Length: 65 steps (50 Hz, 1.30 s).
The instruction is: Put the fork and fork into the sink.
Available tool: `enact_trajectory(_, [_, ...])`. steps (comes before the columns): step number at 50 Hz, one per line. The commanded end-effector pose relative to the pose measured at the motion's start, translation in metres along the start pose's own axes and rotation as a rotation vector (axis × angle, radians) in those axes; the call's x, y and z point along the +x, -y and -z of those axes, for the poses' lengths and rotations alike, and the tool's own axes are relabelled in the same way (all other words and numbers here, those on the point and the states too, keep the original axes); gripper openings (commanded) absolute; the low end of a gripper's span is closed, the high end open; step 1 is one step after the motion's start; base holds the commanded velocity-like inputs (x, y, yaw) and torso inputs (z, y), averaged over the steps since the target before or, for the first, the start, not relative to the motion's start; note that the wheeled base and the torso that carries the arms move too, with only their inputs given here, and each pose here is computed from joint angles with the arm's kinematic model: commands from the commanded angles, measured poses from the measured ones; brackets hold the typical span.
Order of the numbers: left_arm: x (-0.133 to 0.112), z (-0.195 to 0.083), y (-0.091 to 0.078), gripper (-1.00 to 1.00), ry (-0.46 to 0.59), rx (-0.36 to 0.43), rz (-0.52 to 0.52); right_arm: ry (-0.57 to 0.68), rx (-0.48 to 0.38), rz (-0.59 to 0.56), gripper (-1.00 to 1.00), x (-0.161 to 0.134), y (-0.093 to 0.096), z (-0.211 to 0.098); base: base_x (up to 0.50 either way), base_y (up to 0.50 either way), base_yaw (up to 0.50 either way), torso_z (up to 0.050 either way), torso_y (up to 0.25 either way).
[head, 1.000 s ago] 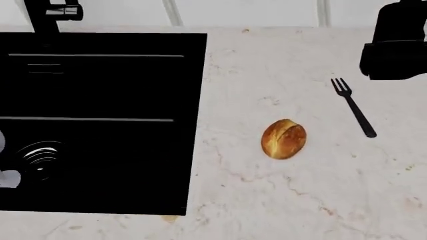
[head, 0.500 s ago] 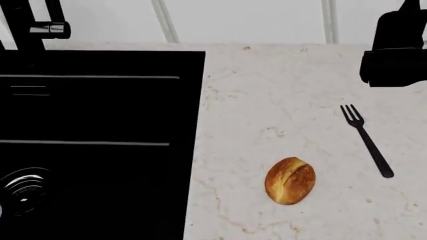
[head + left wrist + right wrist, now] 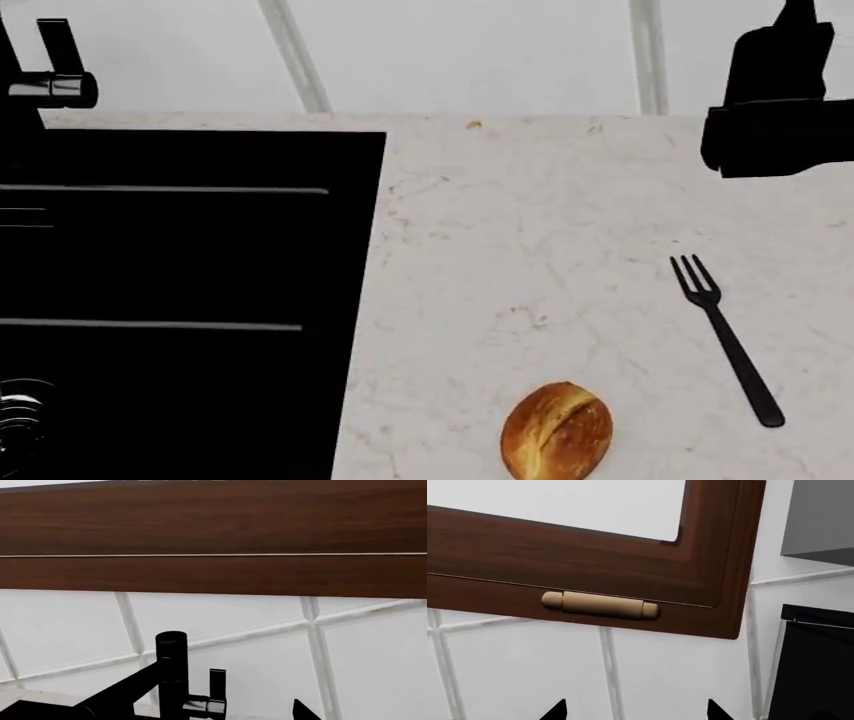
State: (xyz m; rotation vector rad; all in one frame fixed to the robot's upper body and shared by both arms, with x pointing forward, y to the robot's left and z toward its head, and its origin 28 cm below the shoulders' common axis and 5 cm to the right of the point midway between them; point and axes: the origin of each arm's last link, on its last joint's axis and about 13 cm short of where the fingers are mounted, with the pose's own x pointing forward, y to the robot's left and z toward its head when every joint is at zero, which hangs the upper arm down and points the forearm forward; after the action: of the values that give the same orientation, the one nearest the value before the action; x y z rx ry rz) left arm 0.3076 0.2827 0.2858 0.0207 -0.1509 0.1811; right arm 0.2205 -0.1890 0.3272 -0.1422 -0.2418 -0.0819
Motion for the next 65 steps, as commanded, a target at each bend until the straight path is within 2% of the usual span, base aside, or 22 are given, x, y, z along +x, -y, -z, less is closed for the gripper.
enact_trajectory(1, [0.000,0.002,0.000,1.00,-0.002,0.000,-0.001,-0.008,-0.017,0.000,1.00,0.000,-0.001,0.001,0.00,0.00,0.00,0.000,0.000])
enact_trajectory(9, [0.000,0.004,-0.001,1.00,-0.004,-0.002,-0.004,-0.027,-0.033,-0.006,1.00,0.000,0.001,0.004,0.00,0.00,0.00,0.000,0.000])
enact_trajectory(13, [0.000,0.004,-0.001,1.00,-0.006,-0.002,-0.003,-0.044,-0.008,-0.023,1.00,0.001,0.002,0.002,0.00,0.00,0.00,0.000,0.000])
enact_trajectory(17, [0.000,0.007,-0.001,1.00,-0.011,-0.004,-0.003,-0.113,0.019,-0.055,1.00,0.007,0.010,-0.006,0.00,0.00,0.00,0.000,0.000])
enact_trajectory(22, [0.001,0.007,-0.002,1.00,-0.010,-0.007,-0.002,-0.212,0.063,-0.029,1.00,0.015,0.026,-0.009,0.00,0.00,0.00,0.000,0.000])
enact_trajectory(32, [0.000,0.012,-0.004,1.00,-0.019,-0.006,-0.008,-0.329,0.097,-0.013,1.00,0.021,0.044,0.015,0.00,0.00,0.00,0.000,0.000])
enact_trajectory(39, [0.000,0.014,-0.003,1.00,-0.022,0.002,-0.005,-0.425,0.031,0.031,1.00,0.020,0.054,0.034,0.00,0.00,0.00,0.000,0.000])
enact_trajectory(55, [0.000,0.021,-0.002,1.00,-0.040,0.015,-0.003,-0.546,-0.026,0.024,1.00,0.030,0.049,0.067,0.00,0.00,0.00,0.000,0.000])
enact_trajectory(65, [-0.002,0.022,-0.003,1.00,-0.044,0.024,-0.003,-0.580,0.005,-0.005,1.00,0.027,0.043,0.087,0.00,0.00,0.00,0.000,0.000])
